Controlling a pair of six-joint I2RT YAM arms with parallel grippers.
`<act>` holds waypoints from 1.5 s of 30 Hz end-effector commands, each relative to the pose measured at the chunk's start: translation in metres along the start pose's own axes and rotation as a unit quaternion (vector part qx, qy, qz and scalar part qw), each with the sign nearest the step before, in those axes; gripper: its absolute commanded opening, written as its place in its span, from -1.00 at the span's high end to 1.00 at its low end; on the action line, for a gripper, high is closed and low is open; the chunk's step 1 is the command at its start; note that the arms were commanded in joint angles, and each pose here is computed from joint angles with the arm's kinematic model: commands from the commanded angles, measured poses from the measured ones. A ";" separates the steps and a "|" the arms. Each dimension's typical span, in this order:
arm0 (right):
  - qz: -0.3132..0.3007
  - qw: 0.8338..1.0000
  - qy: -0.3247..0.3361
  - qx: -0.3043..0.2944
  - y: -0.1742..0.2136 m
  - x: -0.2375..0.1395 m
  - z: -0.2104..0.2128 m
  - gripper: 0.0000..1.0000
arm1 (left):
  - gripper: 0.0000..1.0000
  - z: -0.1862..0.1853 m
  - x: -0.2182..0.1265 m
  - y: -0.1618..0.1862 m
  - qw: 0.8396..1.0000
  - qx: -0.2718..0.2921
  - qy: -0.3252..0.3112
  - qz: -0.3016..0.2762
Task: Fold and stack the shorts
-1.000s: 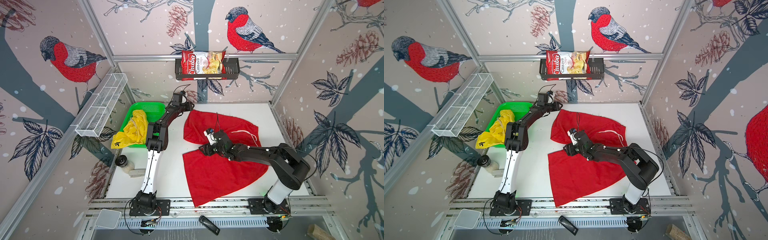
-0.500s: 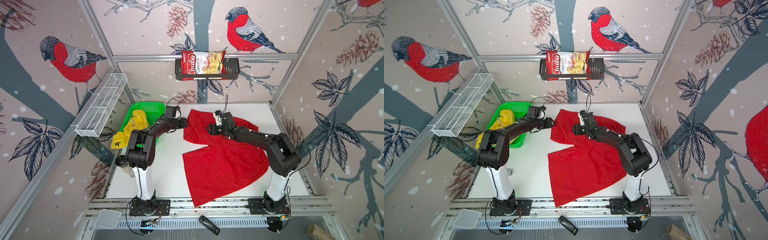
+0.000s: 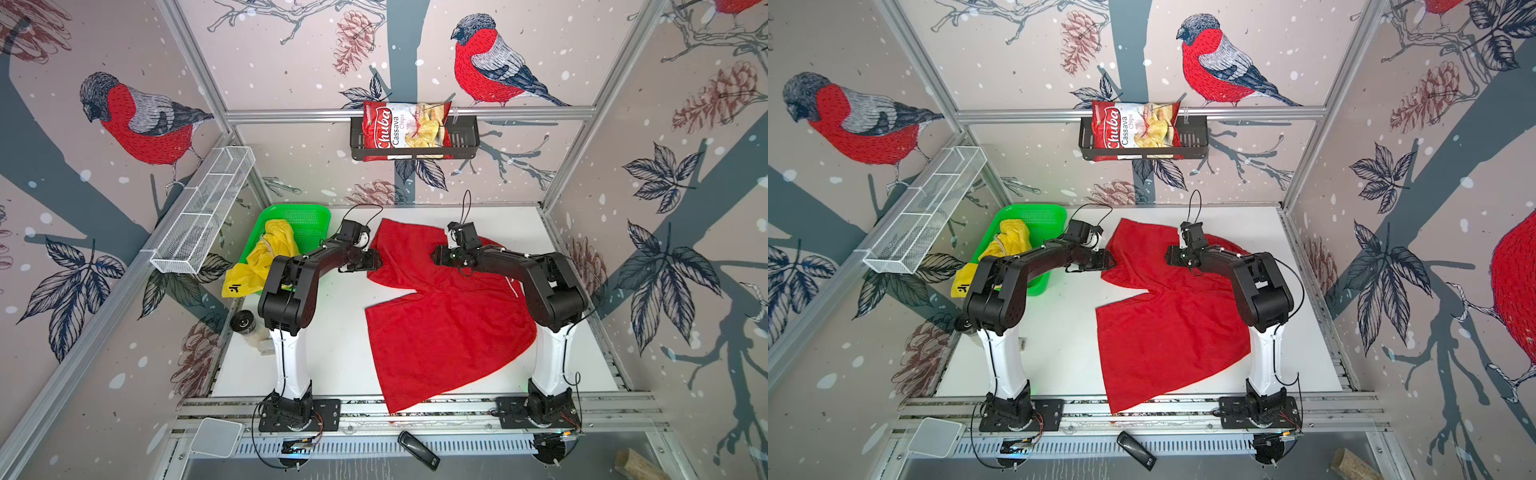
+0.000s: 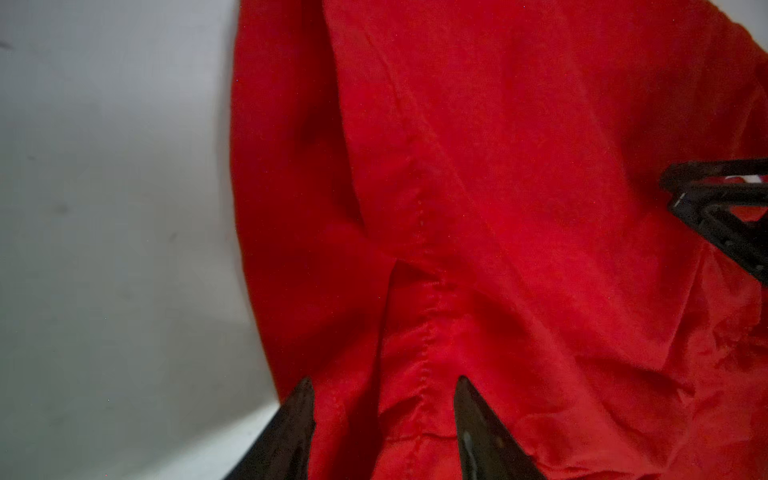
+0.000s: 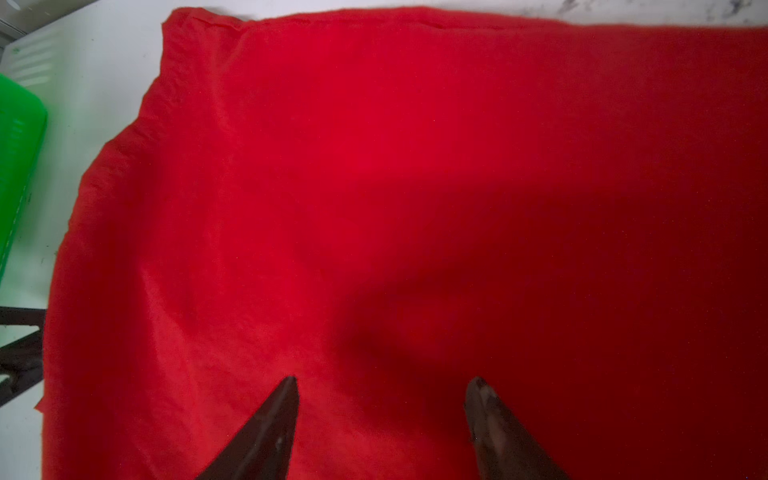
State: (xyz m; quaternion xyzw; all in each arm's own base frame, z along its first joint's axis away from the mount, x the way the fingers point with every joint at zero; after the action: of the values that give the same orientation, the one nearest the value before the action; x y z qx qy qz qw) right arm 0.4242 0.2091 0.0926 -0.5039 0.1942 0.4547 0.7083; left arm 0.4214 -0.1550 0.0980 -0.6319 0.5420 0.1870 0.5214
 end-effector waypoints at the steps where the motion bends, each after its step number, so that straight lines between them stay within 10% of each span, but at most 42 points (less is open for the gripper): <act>1: 0.003 1.000 -0.007 0.006 0.001 0.002 -0.001 -0.30 | 0.05 -0.004 0.003 0.004 1.000 0.010 0.015 0.014; 11: 0.000 1.000 -0.003 0.029 -0.001 0.006 -0.014 -0.31 | 0.14 -0.006 0.006 0.016 0.998 0.013 0.035 0.042; 22: -0.013 0.997 0.032 0.074 -0.010 0.005 -0.040 -0.31 | 1.00 0.003 -0.013 0.024 1.000 -0.004 0.014 0.027; 30: -0.019 0.994 0.047 0.097 -0.021 0.016 -0.058 -0.31 | 1.00 0.021 -0.031 0.038 0.999 -0.029 -0.019 0.010; 38: -0.074 0.994 -0.019 0.072 -0.059 -0.016 -0.023 -0.33 | 0.22 0.010 -0.063 0.003 0.997 -0.020 -0.038 -0.064; 45: -0.098 0.992 -0.027 0.069 -0.061 -0.071 -0.028 -0.34 | 0.31 -0.048 -0.067 -0.022 0.994 0.050 -0.008 -0.092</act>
State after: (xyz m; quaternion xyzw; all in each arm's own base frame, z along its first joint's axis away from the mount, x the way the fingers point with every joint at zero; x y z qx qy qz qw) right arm 0.4535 0.1618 0.1723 -0.4587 0.1364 0.3768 0.7931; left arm 0.4016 -0.1489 0.1756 -0.6568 0.4806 0.1346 0.5653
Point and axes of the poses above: each gripper's point midway between its finger pads, its own x axis out along the fingers, its own z axis along the line the jaws close on, y = z × x, the point moved 7 cm from there along -x, back along the fingers, and after that the axes turned 5 degrees about x, right-handed, at the moved point
